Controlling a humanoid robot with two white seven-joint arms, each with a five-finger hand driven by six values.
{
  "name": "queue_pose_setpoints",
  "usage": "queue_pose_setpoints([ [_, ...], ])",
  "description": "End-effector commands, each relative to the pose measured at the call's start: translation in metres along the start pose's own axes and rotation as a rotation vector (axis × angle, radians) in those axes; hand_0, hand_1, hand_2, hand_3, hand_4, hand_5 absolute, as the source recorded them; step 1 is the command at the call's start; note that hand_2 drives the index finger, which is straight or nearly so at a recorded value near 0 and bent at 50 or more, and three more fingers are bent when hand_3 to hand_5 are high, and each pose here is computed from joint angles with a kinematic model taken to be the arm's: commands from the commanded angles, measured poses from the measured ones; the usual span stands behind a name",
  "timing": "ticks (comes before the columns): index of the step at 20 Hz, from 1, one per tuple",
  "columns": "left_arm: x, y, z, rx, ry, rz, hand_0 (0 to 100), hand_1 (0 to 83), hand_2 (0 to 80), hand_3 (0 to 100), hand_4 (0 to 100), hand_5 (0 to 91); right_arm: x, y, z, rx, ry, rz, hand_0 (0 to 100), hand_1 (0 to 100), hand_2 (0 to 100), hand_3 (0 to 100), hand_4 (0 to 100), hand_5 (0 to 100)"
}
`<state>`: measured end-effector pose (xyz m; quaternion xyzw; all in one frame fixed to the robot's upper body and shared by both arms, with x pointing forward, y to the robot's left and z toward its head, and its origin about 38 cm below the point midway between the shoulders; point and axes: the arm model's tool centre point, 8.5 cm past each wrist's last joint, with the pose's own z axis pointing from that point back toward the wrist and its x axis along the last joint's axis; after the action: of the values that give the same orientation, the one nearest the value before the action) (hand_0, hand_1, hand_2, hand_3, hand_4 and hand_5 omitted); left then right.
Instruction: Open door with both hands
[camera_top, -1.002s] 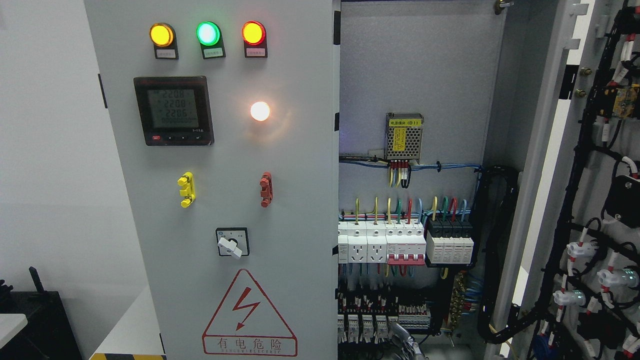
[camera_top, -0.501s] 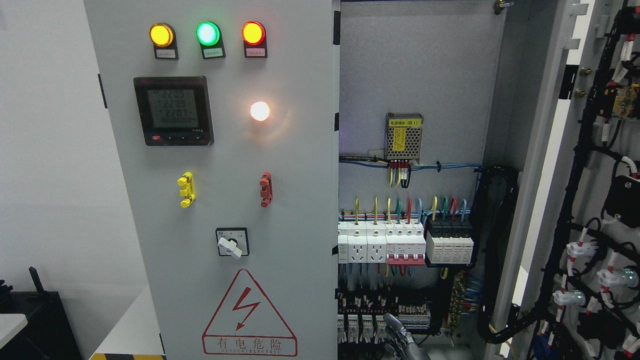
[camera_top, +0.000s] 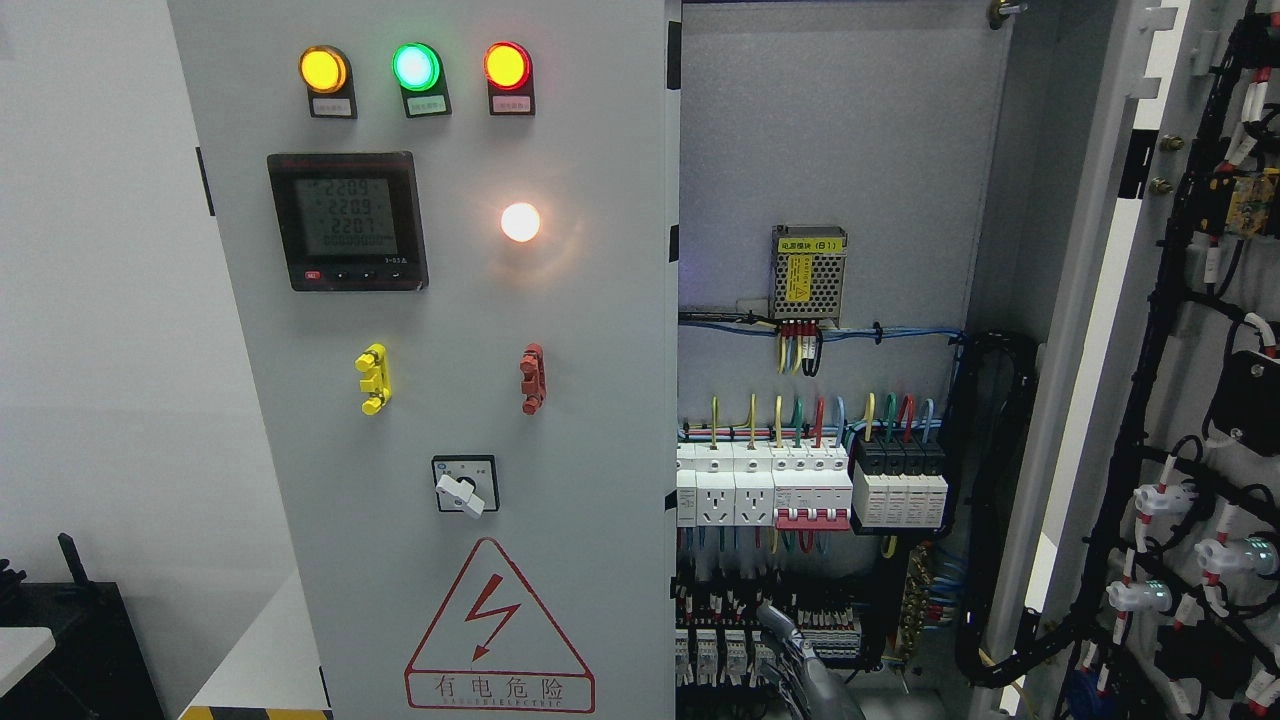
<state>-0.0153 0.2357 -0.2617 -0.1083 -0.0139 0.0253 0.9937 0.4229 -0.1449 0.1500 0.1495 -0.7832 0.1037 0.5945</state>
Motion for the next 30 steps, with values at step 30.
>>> queue_pose_setpoints([
  [30, 0.000, -0.009, -0.002, -0.011, -0.001, -0.009, 0, 0.0, 0.0, 0, 4, 0.0, 0.002, 0.002, -0.047, 0.057, 0.042, 0.019, 0, 0, 0, 0, 0, 0],
])
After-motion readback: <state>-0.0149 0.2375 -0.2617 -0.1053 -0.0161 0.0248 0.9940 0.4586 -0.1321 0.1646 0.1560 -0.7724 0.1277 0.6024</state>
